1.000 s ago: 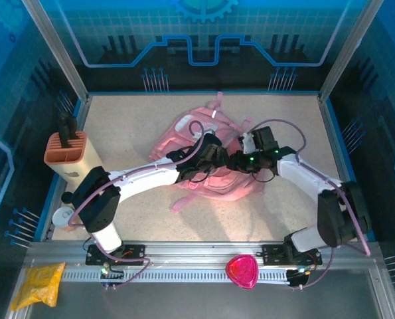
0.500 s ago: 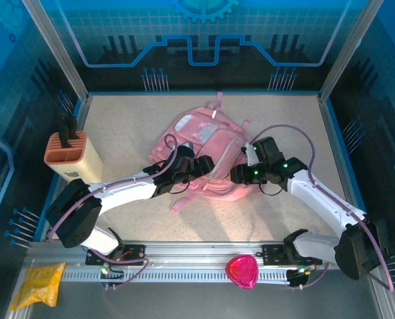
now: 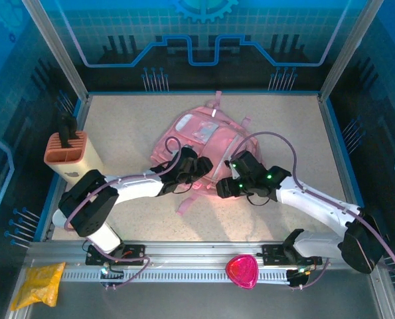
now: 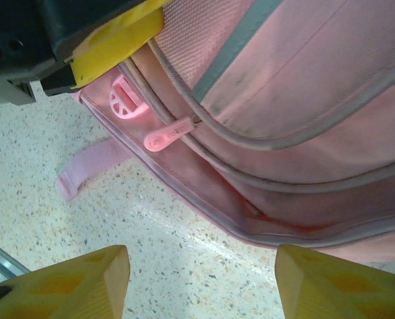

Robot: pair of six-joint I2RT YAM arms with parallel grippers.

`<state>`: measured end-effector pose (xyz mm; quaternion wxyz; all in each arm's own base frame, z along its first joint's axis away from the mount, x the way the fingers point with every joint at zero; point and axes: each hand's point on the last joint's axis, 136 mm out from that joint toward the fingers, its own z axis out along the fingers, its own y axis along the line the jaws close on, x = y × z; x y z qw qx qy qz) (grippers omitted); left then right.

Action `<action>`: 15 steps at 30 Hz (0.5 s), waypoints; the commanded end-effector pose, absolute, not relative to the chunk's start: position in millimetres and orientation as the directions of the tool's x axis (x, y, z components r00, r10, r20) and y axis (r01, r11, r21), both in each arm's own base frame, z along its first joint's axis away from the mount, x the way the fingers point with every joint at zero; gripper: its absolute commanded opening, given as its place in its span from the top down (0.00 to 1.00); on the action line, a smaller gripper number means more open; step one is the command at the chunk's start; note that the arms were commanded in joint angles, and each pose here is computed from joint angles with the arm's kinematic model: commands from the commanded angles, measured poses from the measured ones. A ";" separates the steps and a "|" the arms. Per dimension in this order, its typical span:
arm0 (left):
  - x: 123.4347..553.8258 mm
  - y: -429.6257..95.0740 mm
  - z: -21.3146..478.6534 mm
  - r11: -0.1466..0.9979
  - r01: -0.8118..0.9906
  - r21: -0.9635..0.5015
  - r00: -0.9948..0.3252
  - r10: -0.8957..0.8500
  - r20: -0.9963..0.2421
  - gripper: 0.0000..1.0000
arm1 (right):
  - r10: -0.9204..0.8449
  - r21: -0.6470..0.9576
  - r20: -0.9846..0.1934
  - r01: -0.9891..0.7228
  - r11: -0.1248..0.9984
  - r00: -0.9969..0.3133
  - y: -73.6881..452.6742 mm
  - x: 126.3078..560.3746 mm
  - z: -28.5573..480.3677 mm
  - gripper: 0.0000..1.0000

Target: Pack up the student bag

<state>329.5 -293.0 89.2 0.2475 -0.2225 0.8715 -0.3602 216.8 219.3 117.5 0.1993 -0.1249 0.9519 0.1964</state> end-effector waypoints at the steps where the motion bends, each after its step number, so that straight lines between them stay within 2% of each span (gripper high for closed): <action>1: 336.5 -306.7 95.0 0.619 -0.199 -0.759 -0.773 -0.576 -0.266 0.52 | -0.113 0.310 -0.449 -0.273 0.911 -0.886 222.3 223.2 116.6 0.41; 3: 333.4 -300.5 93.0 0.634 -0.226 -0.740 -0.764 -0.587 -0.269 0.51 | -0.102 0.270 -0.453 -0.245 0.931 -0.886 219.7 223.8 114.4 0.41; 6: 324.9 -278.2 88.0 0.633 -0.296 -0.716 -0.716 -0.643 -0.272 0.43 | -0.090 0.261 -0.456 -0.229 0.938 -0.886 223.8 227.1 105.9 0.41; 9: 317.0 -262.3 85.2 0.627 -0.329 -0.706 -0.689 -0.671 -0.274 0.42 | -0.053 0.296 -0.431 -0.196 0.935 -0.901 233.8 229.6 101.9 0.45; 15: 311.9 -255.0 82.3 0.618 -0.353 -0.703 -0.675 -0.688 -0.266 0.42 | 0.017 0.311 -0.450 -0.139 0.940 -0.893 260.2 236.7 105.0 0.42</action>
